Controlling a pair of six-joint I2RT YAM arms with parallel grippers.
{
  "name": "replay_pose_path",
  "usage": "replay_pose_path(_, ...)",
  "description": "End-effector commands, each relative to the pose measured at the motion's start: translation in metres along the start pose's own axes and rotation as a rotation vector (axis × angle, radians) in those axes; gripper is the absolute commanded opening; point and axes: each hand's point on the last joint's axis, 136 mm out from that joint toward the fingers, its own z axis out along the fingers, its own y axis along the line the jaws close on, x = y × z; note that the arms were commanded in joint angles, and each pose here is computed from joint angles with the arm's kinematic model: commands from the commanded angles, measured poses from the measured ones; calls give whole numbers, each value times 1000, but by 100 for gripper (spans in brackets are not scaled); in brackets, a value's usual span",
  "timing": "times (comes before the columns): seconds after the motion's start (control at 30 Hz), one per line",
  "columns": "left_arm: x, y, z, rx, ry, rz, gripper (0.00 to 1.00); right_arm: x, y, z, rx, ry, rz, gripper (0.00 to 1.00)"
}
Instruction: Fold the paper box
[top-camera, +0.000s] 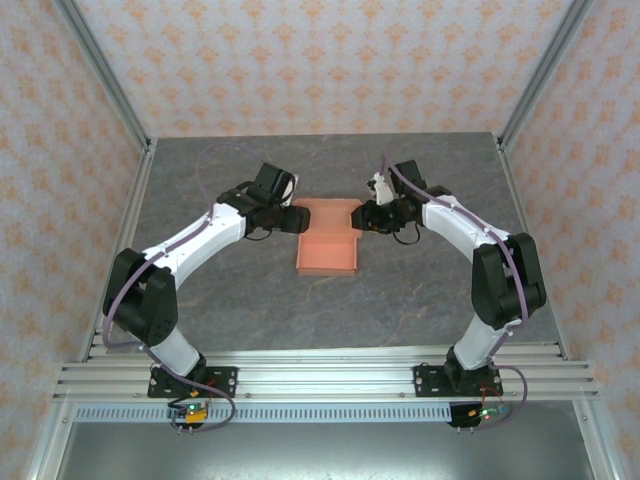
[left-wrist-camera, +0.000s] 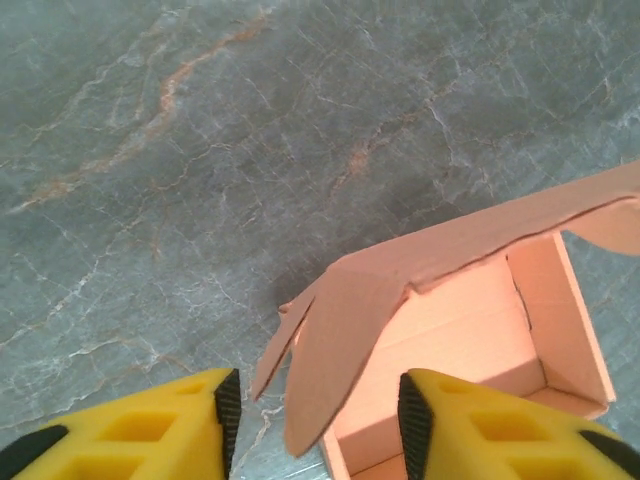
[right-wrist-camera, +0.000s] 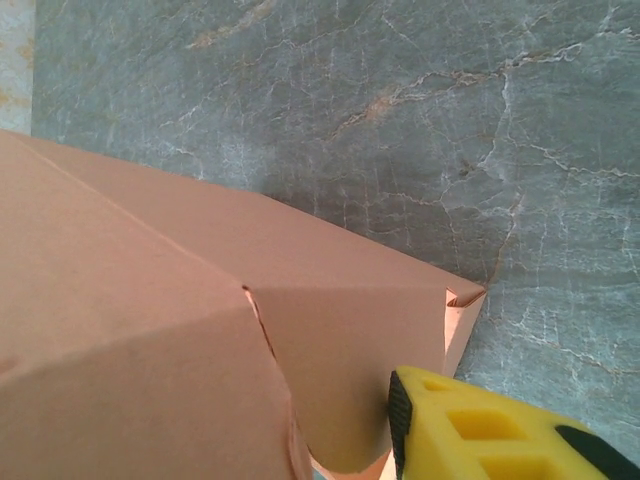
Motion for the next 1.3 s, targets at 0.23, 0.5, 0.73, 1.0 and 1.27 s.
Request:
replay_pose_path(0.23,-3,3,9,-42,6,33,50,-11,9,-10,7,-56,-18,40)
replay_pose_path(0.5,0,-10,21,-5,10,24,36,-8,12,-8,-4,-56,-10,36)
replay_pose_path(0.73,2,-26,25,43,8,-8,23,-7,14,-6,-6,-69,-7,32)
replay_pose_path(1.0,24,-35,31,54,8,-55,22,7,8,-1,8,-67,8,31)
replay_pose_path(1.27,52,-35,36,34,-2,-73,23,34,-3,2,4,-65,37,31)
